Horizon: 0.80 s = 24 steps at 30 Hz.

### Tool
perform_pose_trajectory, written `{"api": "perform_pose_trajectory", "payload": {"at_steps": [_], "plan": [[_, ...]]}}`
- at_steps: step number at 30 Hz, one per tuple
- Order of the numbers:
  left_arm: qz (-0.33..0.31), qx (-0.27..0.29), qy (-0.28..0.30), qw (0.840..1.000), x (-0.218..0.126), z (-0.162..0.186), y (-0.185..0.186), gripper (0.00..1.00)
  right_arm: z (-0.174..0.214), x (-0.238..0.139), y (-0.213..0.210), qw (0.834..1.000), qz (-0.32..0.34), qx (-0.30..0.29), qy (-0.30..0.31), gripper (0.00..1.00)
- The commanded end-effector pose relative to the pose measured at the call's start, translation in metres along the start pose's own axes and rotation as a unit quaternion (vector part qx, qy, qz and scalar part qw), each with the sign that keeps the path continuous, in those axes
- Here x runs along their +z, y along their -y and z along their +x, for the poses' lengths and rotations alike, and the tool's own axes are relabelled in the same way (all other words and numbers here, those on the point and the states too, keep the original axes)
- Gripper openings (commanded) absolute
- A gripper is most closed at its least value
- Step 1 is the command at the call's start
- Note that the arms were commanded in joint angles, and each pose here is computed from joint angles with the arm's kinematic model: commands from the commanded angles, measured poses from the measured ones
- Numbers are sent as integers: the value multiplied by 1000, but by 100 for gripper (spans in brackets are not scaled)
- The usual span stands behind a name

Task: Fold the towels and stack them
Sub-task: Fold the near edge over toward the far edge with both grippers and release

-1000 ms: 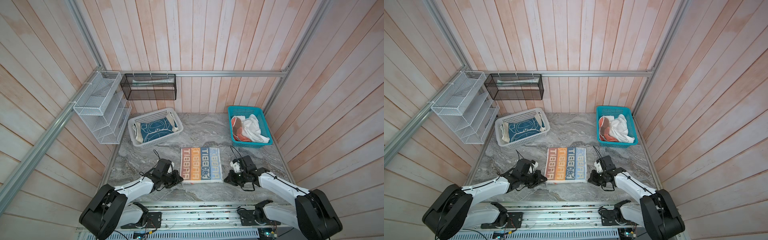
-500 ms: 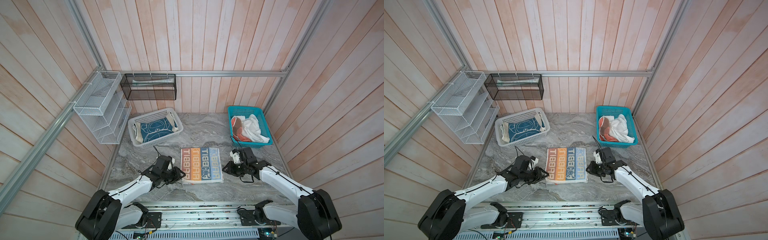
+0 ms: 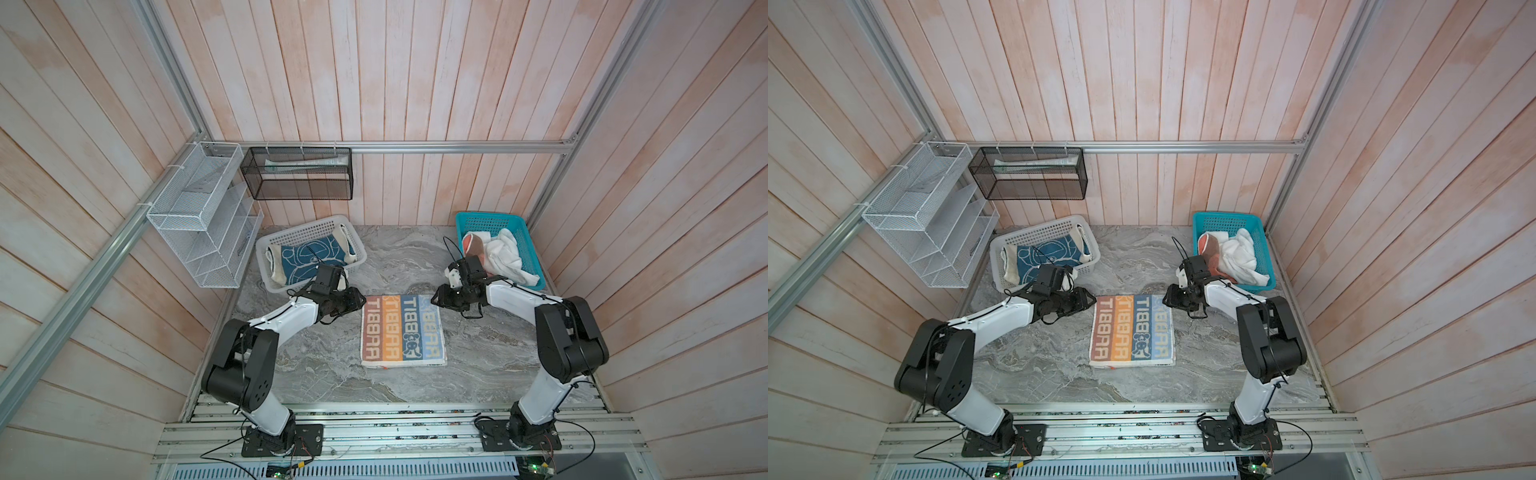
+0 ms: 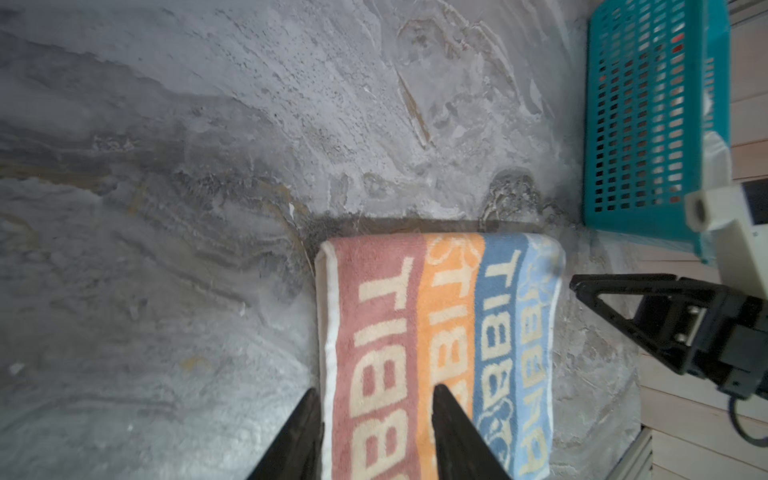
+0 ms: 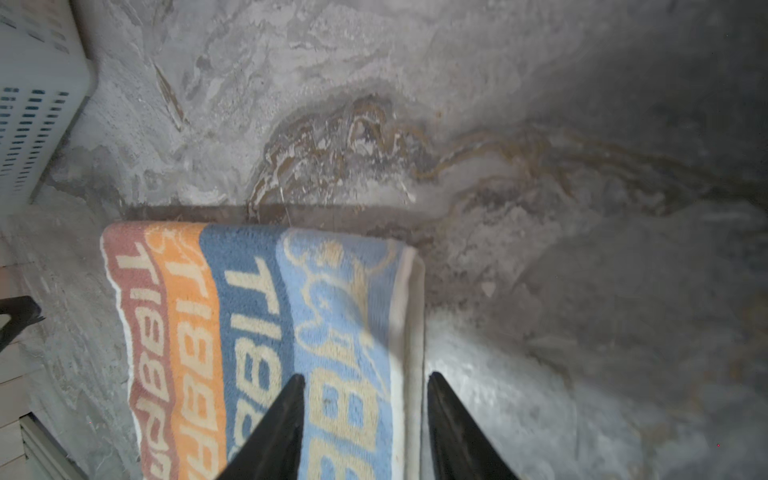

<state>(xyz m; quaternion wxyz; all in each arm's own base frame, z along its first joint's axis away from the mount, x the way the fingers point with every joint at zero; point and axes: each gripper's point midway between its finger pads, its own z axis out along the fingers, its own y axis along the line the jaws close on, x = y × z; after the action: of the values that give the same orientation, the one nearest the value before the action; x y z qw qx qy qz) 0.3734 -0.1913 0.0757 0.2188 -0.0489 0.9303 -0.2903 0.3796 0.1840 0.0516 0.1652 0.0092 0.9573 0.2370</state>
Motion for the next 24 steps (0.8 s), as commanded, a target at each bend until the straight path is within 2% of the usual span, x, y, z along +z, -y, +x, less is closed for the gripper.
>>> {"api": "perform_pose_trajectory", "payload": {"at_steps": [1,7,9,11,13,15,20,22,24], "plan": [[-2,5,20,1000,18,-20,-3,49,-15,12,3,1000,11,-16,1,50],[11,-3,17,1000,43,-25,-8,49,-17,32,13,999,21,-23,-20,48],[25,-4,13,1000,50,-27,-7,39,-16,37,15,999,17,-25,-25,46],[33,-7,9,999,56,-30,-7,34,-15,41,13,999,4,-28,-29,42],[35,-8,9,999,60,-32,-8,34,-17,43,12,999,-7,-34,-30,36],[44,-7,12,999,61,-34,-6,29,-18,44,9,999,-14,-43,-30,24],[64,13,28,997,51,-39,5,7,-28,36,1,998,-23,-63,-18,4],[75,31,40,996,42,-42,12,0,-35,28,-4,997,-23,-75,-6,0],[88,51,50,994,31,-45,21,0,-44,16,-10,996,-24,-87,13,0]]}}
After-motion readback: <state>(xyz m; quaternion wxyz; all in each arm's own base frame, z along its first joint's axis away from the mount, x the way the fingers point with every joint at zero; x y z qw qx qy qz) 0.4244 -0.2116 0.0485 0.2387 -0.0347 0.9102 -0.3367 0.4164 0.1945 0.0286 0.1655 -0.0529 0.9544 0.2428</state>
